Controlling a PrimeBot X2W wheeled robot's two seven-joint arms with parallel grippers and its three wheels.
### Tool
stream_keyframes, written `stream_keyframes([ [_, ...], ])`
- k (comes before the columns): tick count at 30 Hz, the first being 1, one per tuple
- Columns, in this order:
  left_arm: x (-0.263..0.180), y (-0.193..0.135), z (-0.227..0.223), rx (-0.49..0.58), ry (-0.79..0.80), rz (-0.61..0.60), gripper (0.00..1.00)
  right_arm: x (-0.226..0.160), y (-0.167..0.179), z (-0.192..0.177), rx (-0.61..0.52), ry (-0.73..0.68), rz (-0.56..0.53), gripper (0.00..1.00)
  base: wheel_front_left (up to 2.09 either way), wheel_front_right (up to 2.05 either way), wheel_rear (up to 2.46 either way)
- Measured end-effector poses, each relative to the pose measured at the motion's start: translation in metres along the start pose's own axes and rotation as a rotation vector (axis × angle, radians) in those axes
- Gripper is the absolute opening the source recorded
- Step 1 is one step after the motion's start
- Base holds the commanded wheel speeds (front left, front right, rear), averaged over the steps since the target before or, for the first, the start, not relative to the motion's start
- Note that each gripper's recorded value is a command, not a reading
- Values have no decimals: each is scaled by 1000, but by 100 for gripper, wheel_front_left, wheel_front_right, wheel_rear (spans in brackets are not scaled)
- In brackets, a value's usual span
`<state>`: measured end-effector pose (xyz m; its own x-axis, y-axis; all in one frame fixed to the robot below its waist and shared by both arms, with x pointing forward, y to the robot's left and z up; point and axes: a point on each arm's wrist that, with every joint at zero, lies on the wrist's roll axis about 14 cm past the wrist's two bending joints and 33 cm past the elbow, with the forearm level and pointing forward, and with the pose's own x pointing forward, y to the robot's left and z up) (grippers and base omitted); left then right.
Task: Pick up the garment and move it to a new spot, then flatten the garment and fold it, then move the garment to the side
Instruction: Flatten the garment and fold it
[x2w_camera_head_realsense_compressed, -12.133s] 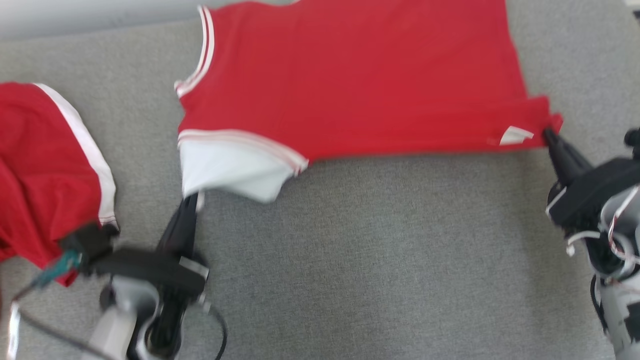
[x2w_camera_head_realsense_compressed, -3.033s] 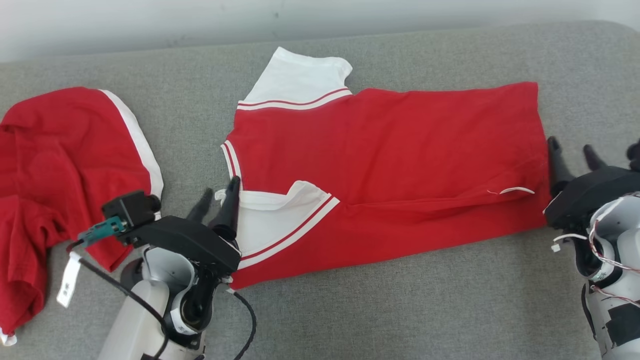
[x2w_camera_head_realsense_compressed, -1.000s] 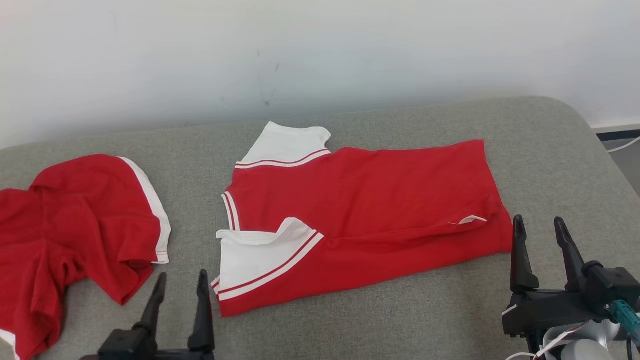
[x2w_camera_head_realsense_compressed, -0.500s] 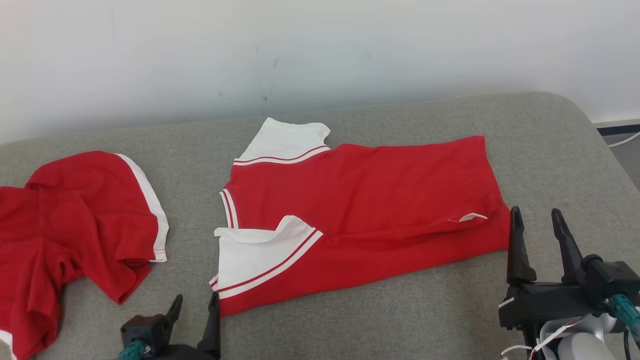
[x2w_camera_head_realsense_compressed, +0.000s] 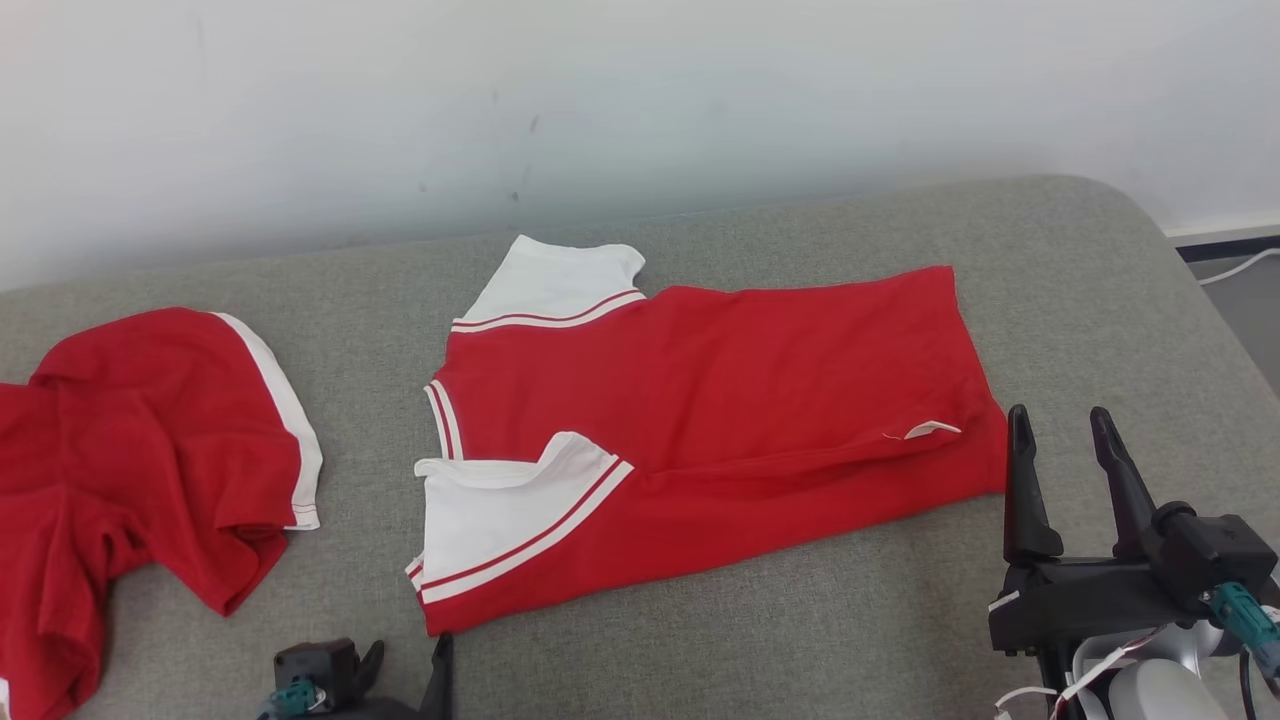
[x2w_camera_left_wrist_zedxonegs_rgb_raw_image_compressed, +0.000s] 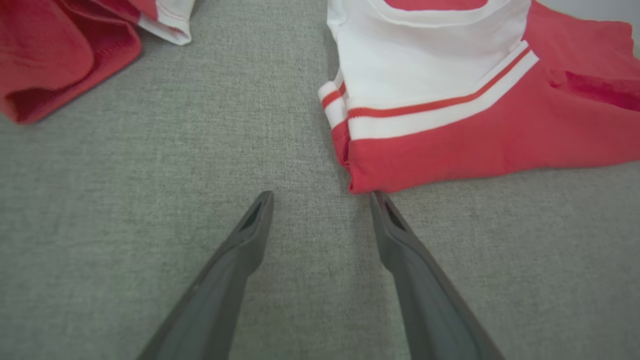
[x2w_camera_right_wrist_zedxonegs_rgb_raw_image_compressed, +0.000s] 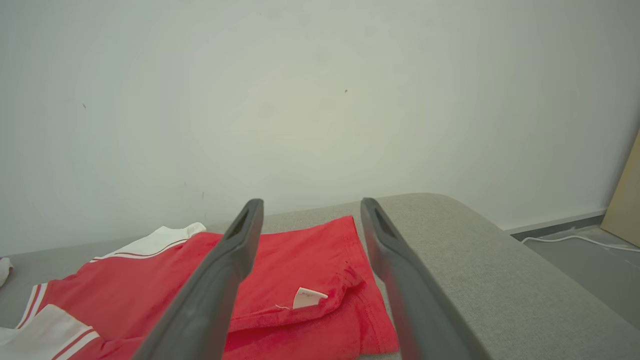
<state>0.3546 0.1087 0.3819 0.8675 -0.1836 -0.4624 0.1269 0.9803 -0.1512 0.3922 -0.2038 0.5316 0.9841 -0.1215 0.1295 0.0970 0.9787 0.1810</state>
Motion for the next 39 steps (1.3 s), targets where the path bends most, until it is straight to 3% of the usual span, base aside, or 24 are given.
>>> stream_keyframes([
  [12, 11, -13, 9, -17, -3, -53, 98, 0, -3, 0, -4, 0, -7, 100, 0, 0, 0],
  [13, 11, -14, 8, -14, 1, -61, 84, 0, -3, 0, -4, 0, -6, 100, 0, 0, 0],
  [14, 11, -16, 7, -13, 6, -64, 44, 0, -3, 1, -4, -1, -7, 100, 0, 0, 0],
  [15, 12, -17, 5, -12, 11, -66, 35, 0, -3, 0, -4, 1, -8, 100, 0, 0, 0],
  [17, 14, -18, 7, -12, 10, -76, 0, 0, -4, -1, -5, 3, -9, 100, 0, 0, 0],
  [23, 18, -19, 8, -12, 12, -78, 0, 0, -7, -10, -12, 42, -16, 100, 0, 0, 0],
  [30, 23, -19, 9, -10, 9, -82, 0, -10, -30, -69, -83, 307, -27, 100, 0, 0, 0],
  [39, 32, -18, 16, -5, 0, -86, 0, 8, -48, -102, -74, 486, -75, 100, 0, 0, 0],
])
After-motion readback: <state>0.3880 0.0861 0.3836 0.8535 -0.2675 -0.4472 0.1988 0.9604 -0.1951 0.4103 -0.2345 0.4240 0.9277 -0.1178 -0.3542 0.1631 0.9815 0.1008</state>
